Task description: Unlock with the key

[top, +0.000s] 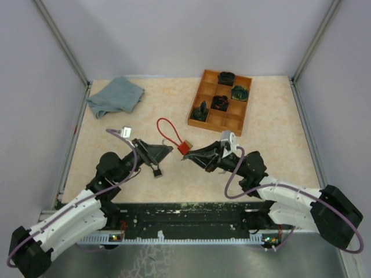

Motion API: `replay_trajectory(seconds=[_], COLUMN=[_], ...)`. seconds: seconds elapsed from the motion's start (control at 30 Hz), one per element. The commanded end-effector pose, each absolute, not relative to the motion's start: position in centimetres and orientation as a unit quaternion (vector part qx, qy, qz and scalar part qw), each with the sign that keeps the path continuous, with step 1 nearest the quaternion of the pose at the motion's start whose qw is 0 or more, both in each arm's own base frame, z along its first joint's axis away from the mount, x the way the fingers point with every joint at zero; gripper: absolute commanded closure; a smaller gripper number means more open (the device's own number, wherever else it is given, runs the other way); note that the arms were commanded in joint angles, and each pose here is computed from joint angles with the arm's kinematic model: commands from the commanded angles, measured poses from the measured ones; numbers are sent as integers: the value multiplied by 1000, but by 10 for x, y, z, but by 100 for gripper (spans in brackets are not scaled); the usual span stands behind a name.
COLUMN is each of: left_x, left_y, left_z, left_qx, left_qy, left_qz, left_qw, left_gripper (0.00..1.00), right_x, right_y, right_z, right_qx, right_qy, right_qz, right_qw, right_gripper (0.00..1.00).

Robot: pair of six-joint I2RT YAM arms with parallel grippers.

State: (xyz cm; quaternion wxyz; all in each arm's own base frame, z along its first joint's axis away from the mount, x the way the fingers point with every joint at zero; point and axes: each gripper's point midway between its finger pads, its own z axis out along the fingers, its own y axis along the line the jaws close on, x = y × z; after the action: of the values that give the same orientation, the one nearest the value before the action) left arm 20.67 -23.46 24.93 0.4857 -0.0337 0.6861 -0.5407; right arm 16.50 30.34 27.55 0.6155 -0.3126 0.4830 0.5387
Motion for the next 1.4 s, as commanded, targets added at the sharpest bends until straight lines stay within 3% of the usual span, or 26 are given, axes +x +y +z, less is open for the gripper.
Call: replay_trajectory(seconds=[0.0, 0.43, 1.03, 1.23, 1.37], left_x=[191, 190, 167, 168, 167], left_y=[-242, -249, -256, -264, -266], left_z=[295, 310, 316, 323, 328], left_qx=[16, 44, 92, 105, 113], left_qy=[605, 568, 530, 516, 506], left_qz=[-608, -635, -677, -693, -698], left_qw=[514, 522, 501, 492, 494], left_gripper=[31, 39, 40, 47, 60], right_x=[145, 134, 135, 135, 137], right_y=[303, 306, 309, 312, 314], right_z=[308, 308, 306, 305, 299], right_qx=[-316, -338, -340, -344, -348], right_qy=[421, 408, 410, 412, 422], right_qz=[581, 598, 601, 600, 593], right_qw=[620, 602, 595, 593, 591], right_gripper=[100, 100, 100, 100, 100])
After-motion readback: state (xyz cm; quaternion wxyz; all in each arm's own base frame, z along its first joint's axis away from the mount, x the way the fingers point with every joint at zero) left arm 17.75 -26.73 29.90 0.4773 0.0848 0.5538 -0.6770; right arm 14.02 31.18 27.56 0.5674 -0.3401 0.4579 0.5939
